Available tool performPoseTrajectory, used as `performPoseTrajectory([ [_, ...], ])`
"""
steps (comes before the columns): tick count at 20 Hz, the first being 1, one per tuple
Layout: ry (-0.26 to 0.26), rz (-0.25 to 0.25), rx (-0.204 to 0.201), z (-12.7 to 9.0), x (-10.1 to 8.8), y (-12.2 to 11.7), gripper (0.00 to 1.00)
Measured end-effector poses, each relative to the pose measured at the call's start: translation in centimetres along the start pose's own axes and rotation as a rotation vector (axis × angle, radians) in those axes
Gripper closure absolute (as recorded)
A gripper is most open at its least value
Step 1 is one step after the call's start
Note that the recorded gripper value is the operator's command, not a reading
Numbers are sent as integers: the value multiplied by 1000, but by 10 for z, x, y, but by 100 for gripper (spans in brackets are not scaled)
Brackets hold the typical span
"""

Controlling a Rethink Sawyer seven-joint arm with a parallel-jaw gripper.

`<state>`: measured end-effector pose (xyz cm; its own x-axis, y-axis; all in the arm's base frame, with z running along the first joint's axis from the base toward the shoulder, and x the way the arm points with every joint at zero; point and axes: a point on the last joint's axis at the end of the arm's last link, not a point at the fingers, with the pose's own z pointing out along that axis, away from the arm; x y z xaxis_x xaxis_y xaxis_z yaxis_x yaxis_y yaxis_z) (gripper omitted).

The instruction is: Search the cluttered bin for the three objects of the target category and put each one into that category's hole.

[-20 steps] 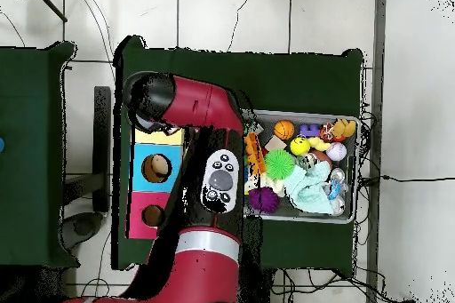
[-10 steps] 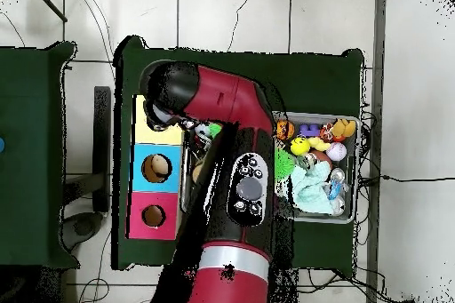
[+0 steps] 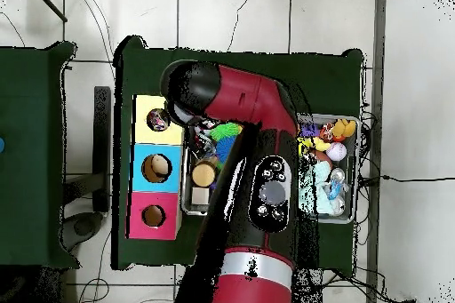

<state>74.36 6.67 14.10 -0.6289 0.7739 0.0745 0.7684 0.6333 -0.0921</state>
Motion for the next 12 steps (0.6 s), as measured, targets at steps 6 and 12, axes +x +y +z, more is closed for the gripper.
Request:
performPoseTrajectory([
  [6,-25,-1,42,9,-20,-22,100],
  [12,-46,-9,93,34,-39,-42,100],
])
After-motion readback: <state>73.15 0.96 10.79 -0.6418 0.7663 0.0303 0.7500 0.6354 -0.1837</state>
